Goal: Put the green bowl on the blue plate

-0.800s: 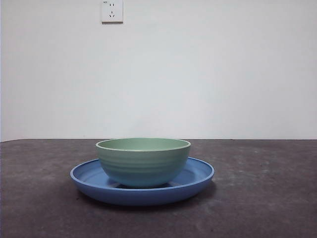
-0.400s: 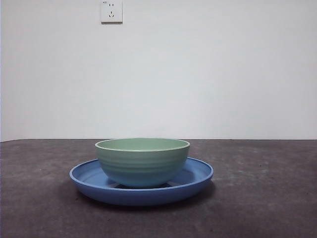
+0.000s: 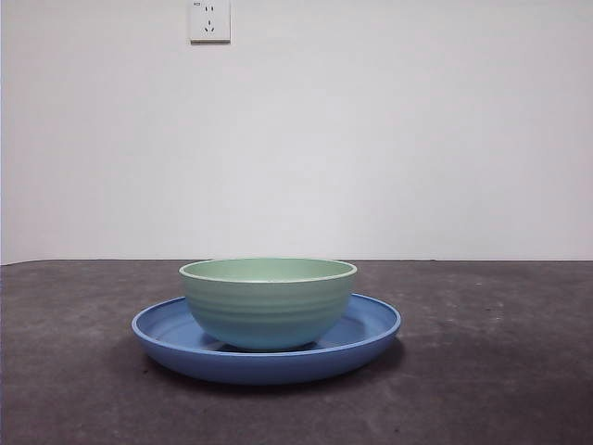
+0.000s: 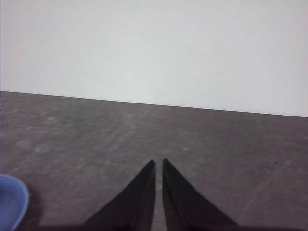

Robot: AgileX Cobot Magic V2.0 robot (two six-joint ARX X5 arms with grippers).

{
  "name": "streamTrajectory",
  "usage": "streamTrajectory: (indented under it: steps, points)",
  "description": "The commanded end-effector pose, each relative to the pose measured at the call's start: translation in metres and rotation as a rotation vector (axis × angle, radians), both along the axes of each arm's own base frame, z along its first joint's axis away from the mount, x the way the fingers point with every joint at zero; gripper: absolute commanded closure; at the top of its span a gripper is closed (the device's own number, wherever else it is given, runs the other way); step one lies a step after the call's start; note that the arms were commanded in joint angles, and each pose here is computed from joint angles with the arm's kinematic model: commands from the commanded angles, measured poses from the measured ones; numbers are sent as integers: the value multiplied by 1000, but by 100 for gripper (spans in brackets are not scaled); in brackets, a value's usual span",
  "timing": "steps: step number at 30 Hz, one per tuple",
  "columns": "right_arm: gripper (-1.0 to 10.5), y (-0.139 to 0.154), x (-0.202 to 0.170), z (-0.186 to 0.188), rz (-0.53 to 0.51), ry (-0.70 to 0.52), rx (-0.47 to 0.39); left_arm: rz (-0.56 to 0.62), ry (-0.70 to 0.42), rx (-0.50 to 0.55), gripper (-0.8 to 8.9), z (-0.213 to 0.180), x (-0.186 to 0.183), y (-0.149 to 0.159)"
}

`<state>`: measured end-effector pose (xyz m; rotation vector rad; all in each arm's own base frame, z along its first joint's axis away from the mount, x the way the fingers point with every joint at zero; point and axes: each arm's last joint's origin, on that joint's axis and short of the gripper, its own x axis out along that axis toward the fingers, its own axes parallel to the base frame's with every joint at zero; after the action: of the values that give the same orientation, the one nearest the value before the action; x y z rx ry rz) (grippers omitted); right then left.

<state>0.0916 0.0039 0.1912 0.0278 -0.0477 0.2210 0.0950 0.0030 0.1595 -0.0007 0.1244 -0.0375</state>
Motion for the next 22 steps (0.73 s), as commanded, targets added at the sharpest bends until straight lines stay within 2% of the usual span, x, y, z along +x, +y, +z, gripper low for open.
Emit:
streamTrajectory:
  steps: [1,4,7,13,19,22]
  points:
    - [925,-3,-1,1,-34,-5,-44,7,7,5,787,-6,1,0]
    - [925,-5,-1,-4,-77,26,-92,7,7,6,787,-6,1,0]
    - [925,-8,-1,-8,-136,72,-92,7,6,5,787,-6,1,0]
    - [925,-13,1,-20,-322,143,-56,7,7,5,787,-6,1,0]
    - [925,-14,4,-41,-326,217,-60,7,7,6,787,-6,1,0]
    - [925,-14,4,-40,-327,207,-76,7,7,5,787,-6,1,0]
